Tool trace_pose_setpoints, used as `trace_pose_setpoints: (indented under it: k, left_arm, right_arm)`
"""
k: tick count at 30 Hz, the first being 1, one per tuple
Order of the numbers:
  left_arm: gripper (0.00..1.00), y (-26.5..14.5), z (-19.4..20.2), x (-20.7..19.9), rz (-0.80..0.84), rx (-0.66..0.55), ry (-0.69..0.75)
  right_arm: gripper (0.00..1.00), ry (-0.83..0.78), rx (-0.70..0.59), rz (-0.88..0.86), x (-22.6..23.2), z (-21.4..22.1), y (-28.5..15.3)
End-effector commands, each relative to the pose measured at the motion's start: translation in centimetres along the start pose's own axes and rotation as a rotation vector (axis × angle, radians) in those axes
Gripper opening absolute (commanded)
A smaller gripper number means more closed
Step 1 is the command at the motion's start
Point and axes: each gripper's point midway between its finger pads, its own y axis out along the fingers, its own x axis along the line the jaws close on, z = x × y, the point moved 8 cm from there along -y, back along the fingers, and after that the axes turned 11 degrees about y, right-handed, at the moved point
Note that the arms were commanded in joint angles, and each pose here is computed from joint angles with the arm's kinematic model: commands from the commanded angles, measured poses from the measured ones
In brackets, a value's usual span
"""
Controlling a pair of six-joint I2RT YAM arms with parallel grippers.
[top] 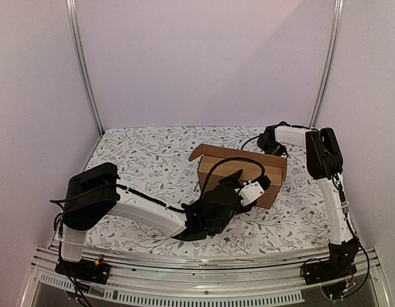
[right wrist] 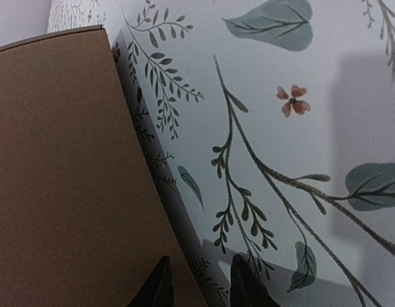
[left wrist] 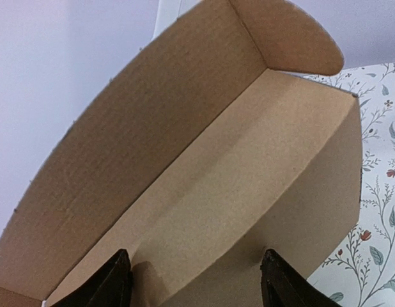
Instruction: Fold the paper box
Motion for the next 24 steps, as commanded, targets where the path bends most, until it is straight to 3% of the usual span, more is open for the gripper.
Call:
trace_pose_setpoints:
  k: [1, 6, 14, 24]
  left_arm:
    - [0.69, 0.0, -0.6, 0.9, -0.002, -0.028, 0.012]
    - [0.69, -0.4, -0.5, 0.6, 0.006, -0.031, 0.012]
    - [0.69, -2.4, -0.6, 1.1, 0.027, -0.044, 0.001]
    - [0.69, -4.8, -1.9, 2.3, 0.013, -0.076, 0.03]
  right_arm:
    - [0.31, -0.03, 0.022, 0.033, 0.4, 0.4, 0.0]
    - [0.32, -0.022, 0.012, 0.044, 0.0, 0.1, -0.1]
    - [0.35, 0.015, -0.167, 0.072, -0.9, -0.8, -6.5]
    - [0.38, -0.001, -0.259, 0.124, -0.4, -0.6, -10.0]
